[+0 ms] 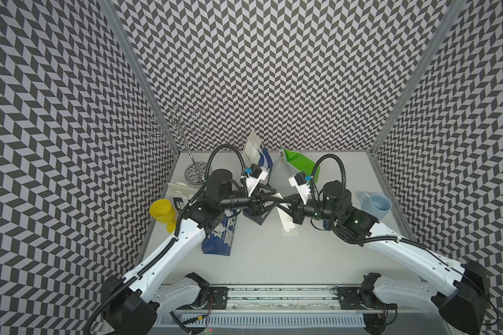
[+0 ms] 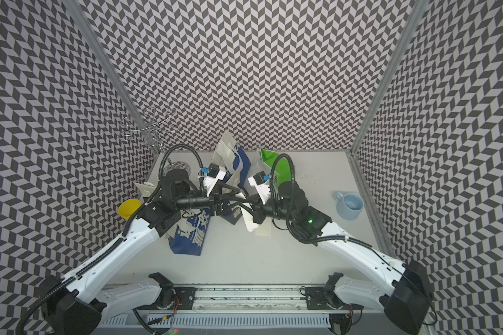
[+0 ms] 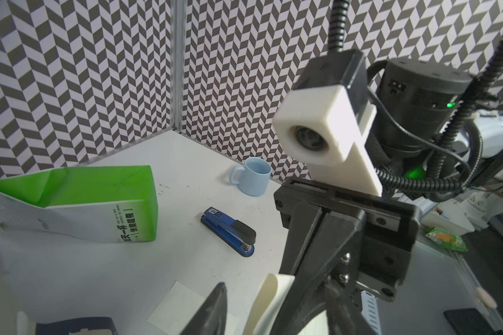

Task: Staple the receipts to the bags
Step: Pick up the receipt from the center of the board.

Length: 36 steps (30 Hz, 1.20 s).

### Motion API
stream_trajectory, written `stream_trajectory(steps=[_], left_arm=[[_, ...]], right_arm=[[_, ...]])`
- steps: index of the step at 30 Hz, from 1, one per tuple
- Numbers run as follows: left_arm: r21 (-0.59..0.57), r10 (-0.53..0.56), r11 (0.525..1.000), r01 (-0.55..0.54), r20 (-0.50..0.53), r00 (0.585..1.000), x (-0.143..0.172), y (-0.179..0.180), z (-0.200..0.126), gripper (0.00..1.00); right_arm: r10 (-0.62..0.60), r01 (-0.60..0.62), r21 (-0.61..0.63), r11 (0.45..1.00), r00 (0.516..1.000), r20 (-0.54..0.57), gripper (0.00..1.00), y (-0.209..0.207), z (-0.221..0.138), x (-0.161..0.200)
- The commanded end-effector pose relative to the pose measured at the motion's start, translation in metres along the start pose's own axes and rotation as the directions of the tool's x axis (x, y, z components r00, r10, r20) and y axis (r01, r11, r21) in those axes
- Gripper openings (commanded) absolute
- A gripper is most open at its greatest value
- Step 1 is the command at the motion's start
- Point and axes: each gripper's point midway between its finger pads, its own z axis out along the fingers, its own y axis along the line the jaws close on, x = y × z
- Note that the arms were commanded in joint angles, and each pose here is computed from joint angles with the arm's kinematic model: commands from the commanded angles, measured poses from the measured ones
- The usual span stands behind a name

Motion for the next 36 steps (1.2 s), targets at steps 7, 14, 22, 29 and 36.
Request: stream_trajectory(steps=[7, 14, 22, 29, 36], left_arm=[[0.010, 0.036, 0.999, -0.036, -0.008, 0.999, -0.005, -0.008, -0.003, 0.32], [-0.053, 0.039, 0.998, -0.039, 0.001, 0.999, -0.007, 0.004, -0.002, 0.10], [-0.138, 0.044, 0.990, -0.040, 0.024, 0.999, -0.014, 0.019, -0.005, 0.00], [-0.149, 0.092, 0.985, -0.090, 0.008, 0.996, -0.014, 0.018, -0.023, 0.00], [0.136, 0.244, 0.960, -0.245, 0.028, 0.969, 0.004, -0.051, -0.035, 0.00]], right_arm=[[-0.019, 0.017, 0.033, 0.999, 0.998, 0.064, 0.00, -0.004, 0.001, -0.023], [-0.021, 0.018, 0.033, 0.999, 0.997, 0.075, 0.00, -0.002, -0.002, -0.027], [-0.029, 0.025, 0.051, 0.998, 0.996, 0.079, 0.44, -0.002, -0.011, -0.025], [-0.107, 0.086, 0.141, 0.986, 0.983, 0.150, 0.68, -0.023, -0.056, -0.043], [-0.153, 0.170, -0.102, 0.980, 0.977, 0.151, 0.70, 0.007, -0.067, -0.035]])
